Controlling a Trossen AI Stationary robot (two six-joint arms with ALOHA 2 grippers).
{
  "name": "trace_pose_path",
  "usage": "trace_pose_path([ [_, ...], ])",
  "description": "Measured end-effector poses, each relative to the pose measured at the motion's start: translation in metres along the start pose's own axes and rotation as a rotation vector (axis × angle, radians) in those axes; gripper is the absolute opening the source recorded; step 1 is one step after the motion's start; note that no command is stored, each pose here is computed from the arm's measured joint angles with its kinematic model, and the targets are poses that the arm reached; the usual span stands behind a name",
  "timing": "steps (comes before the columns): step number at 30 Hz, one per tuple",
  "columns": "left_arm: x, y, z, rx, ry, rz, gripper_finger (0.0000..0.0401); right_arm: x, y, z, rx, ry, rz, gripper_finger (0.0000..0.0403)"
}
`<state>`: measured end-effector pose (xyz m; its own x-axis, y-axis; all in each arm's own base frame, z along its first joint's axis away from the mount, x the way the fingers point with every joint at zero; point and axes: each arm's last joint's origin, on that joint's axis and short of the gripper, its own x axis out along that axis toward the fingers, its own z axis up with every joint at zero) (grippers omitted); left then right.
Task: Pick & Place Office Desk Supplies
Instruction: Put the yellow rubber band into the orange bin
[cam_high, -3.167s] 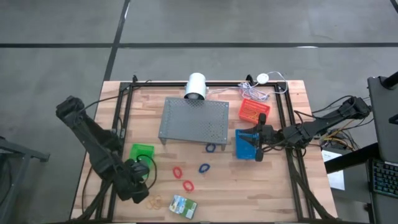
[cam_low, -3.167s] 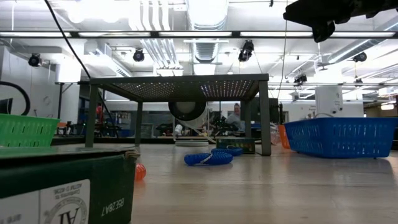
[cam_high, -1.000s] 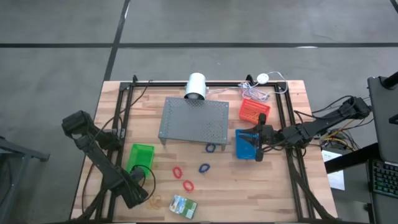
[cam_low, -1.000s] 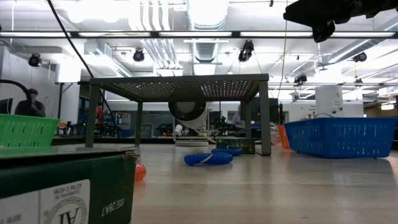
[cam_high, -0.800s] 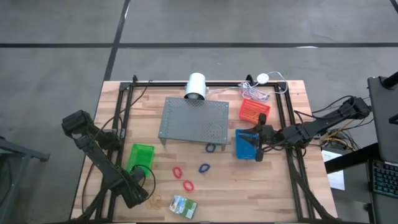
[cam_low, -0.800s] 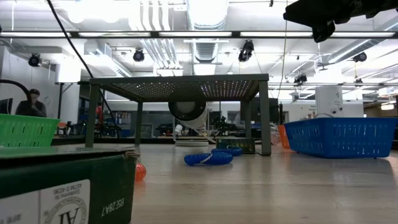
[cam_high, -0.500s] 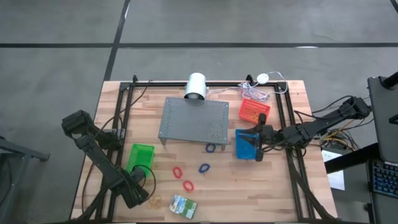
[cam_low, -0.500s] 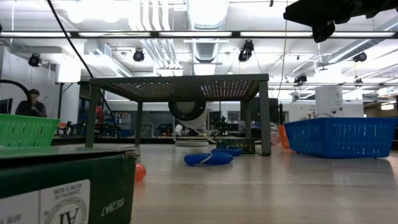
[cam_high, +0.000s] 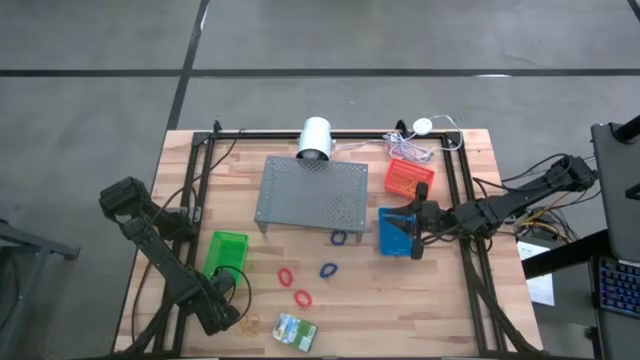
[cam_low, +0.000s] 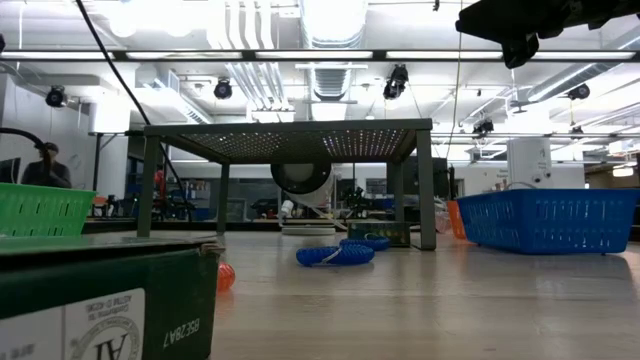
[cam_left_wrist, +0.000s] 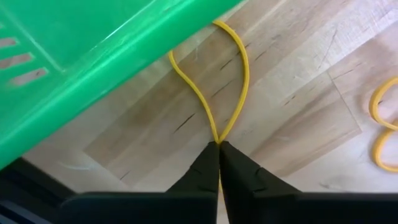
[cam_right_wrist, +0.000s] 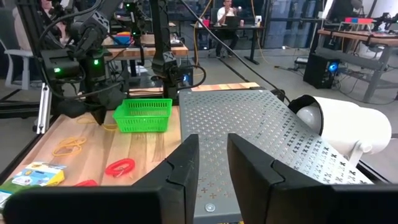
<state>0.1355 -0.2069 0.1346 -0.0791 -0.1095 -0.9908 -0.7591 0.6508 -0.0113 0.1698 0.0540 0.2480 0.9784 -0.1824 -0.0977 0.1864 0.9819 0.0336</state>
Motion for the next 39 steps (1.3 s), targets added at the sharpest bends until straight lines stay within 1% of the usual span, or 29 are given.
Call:
trace_pose_path([
  [5,0.0,0.0,0.0,0.003,0.001,-0.002,0.0002,0.0,0.0,0.0,0.004,0.0,0.0,0.0086],
  [11,-0.004,-0.003,-0.001,0.019,0.001,-0.004,0.0001,0.0,0.0,0.0,0.004,0.0,0.0,0.0076],
  [15,-0.021,-0.01,-0.006,0.038,0.005,-0.024,0.0001,0.0,0.0,0.0,0.0,0.0,0.0,0.007],
  [18,-0.031,-0.013,-0.007,0.046,-0.01,-0.01,0.0001,0.0,0.0,0.0,0.004,0.0,0.0,0.0068],
  [20,-0.039,-0.016,-0.009,0.064,-0.017,-0.02,0.0001,0.0,0.0,0.0,0.0,0.0,0.0,0.0068],
  [23,-0.05,-0.019,-0.011,0.093,-0.048,-0.008,0.0001,0.0,0.0,0.0,0.003,0.0,0.0,0.0068],
  [25,-0.059,-0.024,-0.012,0.112,-0.074,-0.028,0.0,0.0,0.0,0.0,0.004,0.0,0.0,0.0068],
  [30,-0.079,-0.031,-0.013,0.174,-0.195,-0.06,0.0,0.0,0.0,0.0,0.004,0.0,0.0,0.0068],
  [32,-0.085,-0.032,-0.011,0.195,-0.288,-0.063,0.0,0.0,0.0,0.0,0.004,0.0,0.0,0.0068],
  [36,-0.101,-0.038,-0.009,0.217,-0.497,-0.117,0.0,0.0,0.0,0.0,0.001,0.0,0.0,0.0068],
  [39,-0.112,-0.043,-0.008,0.256,-0.616,-0.153,0.0,0.0,0.0,0.0,0.003,0.0,0.0,0.0068],
])
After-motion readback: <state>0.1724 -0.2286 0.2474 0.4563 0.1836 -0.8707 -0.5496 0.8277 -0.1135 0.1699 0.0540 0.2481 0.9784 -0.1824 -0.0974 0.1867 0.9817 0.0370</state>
